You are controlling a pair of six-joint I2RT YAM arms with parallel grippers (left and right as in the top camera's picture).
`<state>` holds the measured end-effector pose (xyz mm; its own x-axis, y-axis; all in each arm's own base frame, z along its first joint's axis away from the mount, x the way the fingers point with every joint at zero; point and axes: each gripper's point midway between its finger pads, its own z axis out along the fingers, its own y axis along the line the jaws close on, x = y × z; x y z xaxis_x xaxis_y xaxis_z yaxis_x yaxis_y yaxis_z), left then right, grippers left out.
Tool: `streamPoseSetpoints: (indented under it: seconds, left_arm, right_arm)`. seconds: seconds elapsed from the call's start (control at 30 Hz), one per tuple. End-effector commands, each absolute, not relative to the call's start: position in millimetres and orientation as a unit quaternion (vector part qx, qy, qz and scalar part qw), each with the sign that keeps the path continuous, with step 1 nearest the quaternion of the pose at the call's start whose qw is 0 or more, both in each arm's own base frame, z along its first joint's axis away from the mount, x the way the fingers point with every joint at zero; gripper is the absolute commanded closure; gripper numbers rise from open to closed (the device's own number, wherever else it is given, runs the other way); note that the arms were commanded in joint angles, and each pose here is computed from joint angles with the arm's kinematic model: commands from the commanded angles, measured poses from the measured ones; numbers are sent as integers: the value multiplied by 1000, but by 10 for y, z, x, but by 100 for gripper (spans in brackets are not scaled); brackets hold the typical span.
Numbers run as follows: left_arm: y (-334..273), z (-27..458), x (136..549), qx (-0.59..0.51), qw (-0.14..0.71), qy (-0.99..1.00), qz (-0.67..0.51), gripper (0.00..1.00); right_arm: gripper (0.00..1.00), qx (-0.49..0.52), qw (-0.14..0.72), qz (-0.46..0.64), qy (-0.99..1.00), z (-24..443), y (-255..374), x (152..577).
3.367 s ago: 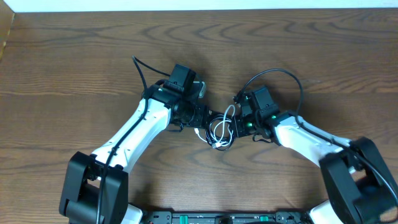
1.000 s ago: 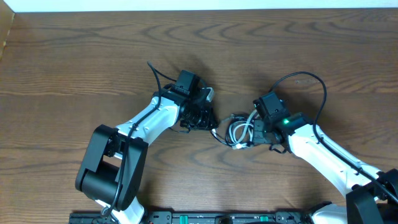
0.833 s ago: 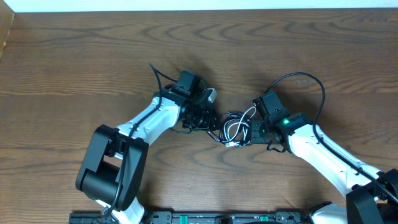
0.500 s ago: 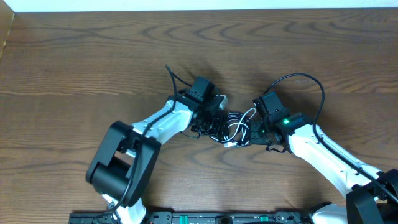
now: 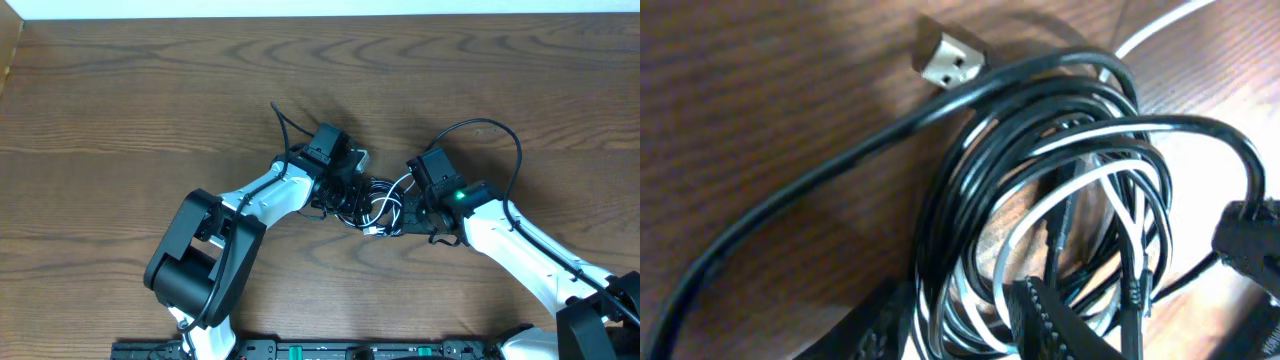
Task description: Untangle cables
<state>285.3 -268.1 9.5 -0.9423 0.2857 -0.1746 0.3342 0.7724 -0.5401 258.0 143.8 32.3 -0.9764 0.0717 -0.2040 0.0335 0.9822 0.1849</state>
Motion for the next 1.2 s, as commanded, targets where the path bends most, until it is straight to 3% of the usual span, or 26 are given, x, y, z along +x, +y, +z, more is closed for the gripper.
streamPoseSetpoints:
  seconds: [0.0,0.37,0.43,0.53,0.77,1.0,1.17]
  left_arm:
    - [-2534,-57,2943,160,61,957,-235,63]
    - [-2611,-230,2810,197,69,963,-169,59]
    - [-2633,-233,2790,200,69,963,-169,69]
    - [-2614,-197,2803,196,69,963,-170,92]
    - [-2476,230,2938,172,90,964,-181,92]
    - [-2629,1031,2758,175,103,930,-307,93]
    - [-2593,1266,2679,180,118,924,-316,93]
  right_arm:
    - [97,22,106,95,990,354,1464,2580]
    - [98,22,105,94,990,352,1460,2572]
    - [98,23,103,93,990,349,1456,2564]
    - [98,23,100,91,991,344,1446,2548]
    - [97,25,106,77,991,339,1397,2568]
    - [96,24,114,82,990,352,1421,2605]
    - [79,2,116,153,981,428,1688,2649]
